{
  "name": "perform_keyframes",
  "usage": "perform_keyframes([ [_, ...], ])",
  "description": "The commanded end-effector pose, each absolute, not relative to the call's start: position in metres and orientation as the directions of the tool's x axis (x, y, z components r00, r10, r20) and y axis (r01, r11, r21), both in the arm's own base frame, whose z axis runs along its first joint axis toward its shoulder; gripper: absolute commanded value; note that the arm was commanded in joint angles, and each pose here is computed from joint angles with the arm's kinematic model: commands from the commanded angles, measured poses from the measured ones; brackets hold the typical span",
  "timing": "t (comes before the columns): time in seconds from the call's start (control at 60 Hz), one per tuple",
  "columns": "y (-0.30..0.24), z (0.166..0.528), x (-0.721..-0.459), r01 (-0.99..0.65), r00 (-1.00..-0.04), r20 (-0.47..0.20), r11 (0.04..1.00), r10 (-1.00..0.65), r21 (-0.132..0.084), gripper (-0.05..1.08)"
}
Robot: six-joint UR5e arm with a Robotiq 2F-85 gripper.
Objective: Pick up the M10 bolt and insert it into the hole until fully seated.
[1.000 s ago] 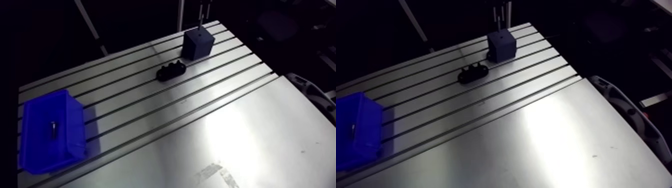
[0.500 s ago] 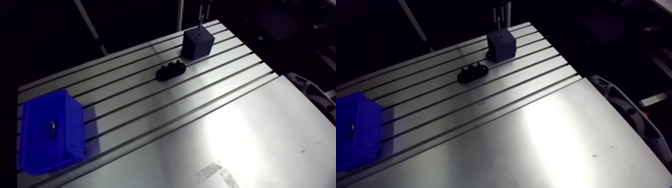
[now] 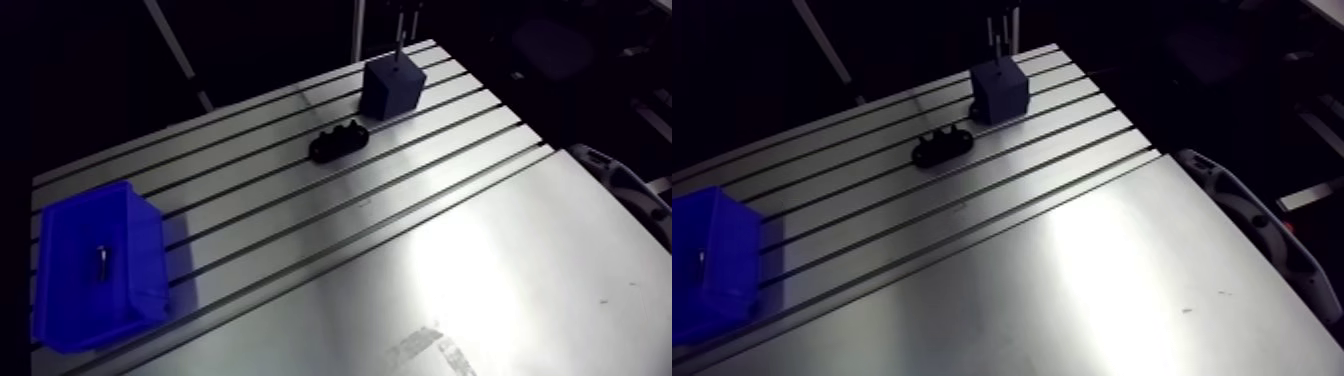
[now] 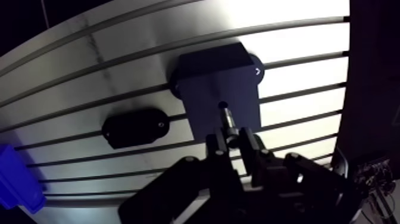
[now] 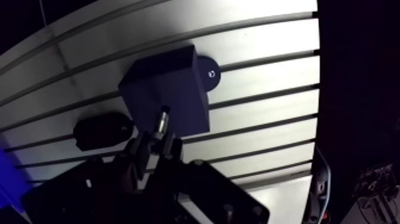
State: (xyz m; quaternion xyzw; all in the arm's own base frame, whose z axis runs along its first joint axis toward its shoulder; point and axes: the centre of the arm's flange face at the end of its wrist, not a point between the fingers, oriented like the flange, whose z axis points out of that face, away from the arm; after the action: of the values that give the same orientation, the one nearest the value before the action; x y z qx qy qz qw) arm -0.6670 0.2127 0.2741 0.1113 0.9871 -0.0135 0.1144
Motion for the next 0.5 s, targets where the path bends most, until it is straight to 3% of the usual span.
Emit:
perform_keyframes([
  [0.017,0.2125,0.2718,-0.6658,0.224,-0.948,-0.231,0.974,0.218,-0.004,1.08],
  [0.5,0.2142,0.2663,-0.6623,0.229,-0.945,-0.241,0.973,0.221,-0.006,1.08],
])
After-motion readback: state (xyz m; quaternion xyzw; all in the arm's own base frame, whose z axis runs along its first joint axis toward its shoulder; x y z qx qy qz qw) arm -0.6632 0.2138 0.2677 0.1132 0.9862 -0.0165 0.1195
